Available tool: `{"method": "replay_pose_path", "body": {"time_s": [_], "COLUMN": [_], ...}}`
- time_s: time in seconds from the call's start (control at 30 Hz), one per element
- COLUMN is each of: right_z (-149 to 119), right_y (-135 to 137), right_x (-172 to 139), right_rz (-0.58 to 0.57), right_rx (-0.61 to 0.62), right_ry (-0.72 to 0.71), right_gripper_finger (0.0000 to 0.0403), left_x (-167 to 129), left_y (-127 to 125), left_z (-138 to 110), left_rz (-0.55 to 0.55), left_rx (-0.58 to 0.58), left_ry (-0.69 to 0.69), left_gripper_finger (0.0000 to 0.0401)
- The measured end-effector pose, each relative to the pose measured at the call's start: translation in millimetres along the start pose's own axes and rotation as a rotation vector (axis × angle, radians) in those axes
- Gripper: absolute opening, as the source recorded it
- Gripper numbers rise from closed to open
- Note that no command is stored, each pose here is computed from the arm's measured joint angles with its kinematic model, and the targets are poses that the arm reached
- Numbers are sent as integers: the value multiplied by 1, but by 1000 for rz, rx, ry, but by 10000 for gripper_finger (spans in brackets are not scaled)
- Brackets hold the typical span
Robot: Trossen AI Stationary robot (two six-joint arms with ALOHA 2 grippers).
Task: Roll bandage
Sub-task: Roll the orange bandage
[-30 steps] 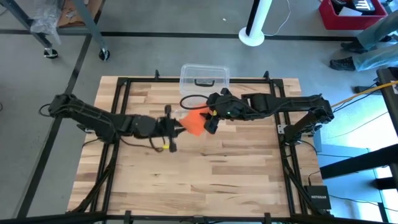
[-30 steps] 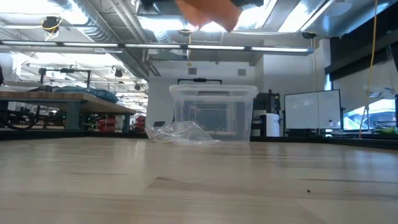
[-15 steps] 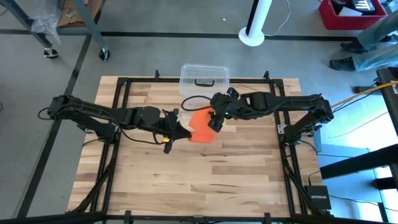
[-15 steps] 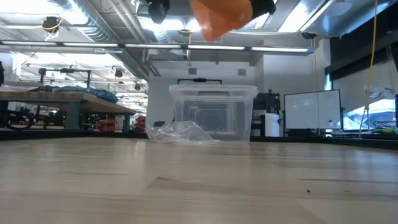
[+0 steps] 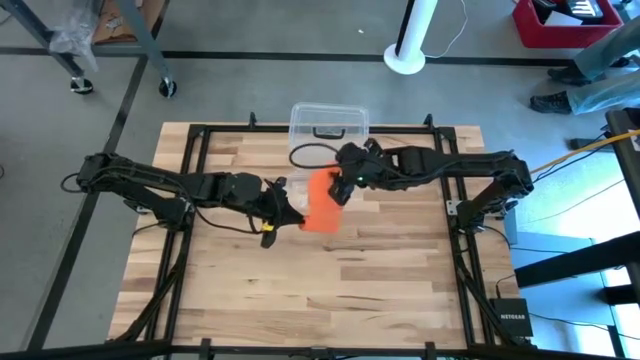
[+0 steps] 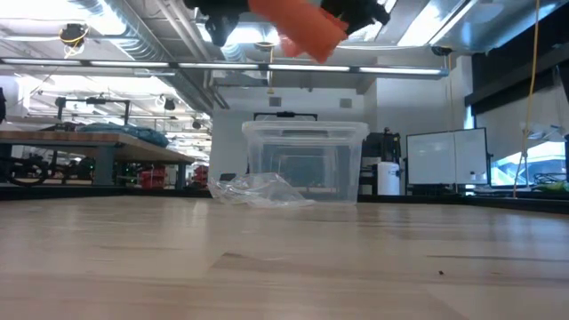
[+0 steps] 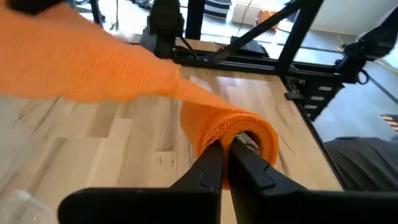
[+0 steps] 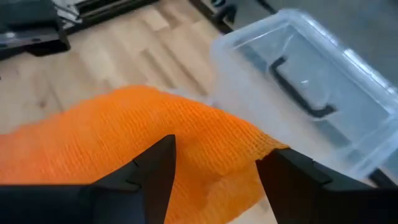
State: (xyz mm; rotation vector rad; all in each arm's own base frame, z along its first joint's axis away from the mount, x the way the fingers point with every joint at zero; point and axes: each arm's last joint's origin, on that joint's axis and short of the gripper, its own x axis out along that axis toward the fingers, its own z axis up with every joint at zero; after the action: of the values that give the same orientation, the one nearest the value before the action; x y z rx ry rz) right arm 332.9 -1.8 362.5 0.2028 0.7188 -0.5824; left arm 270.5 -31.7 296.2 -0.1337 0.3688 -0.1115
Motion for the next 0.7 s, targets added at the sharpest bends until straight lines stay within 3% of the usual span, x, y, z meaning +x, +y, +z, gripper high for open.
{"method": "replay_pose_path", "body": {"time_s": [0.17, 0.4, 0.57, 0.63, 0.7], "right_z": [-3, -2, -1, -2, -5], "right_y": [2, 0, -12, -13, -10], "right_x": [17, 17, 8, 8, 9], "right_rz": [272, 70, -188, -183, -84], "right_rx": [16, 22, -48, -62, -82], "right_ry": [187, 88, -5, 9, 72], "right_gripper_finger": [220, 220, 220, 220, 220], "left_x": [0, 0, 0, 0, 0], "left_y": [0, 0, 0, 0, 0], "left_z": [-3, -5, -6, -6, -7], "left_rz": [-15, -8, -7, -8, -10], "left_rx": [-4, -10, -12, -12, -12], "left_ry": [29, 49, 69, 69, 70], "left_gripper_finger": [4, 4, 4, 4, 4]}}
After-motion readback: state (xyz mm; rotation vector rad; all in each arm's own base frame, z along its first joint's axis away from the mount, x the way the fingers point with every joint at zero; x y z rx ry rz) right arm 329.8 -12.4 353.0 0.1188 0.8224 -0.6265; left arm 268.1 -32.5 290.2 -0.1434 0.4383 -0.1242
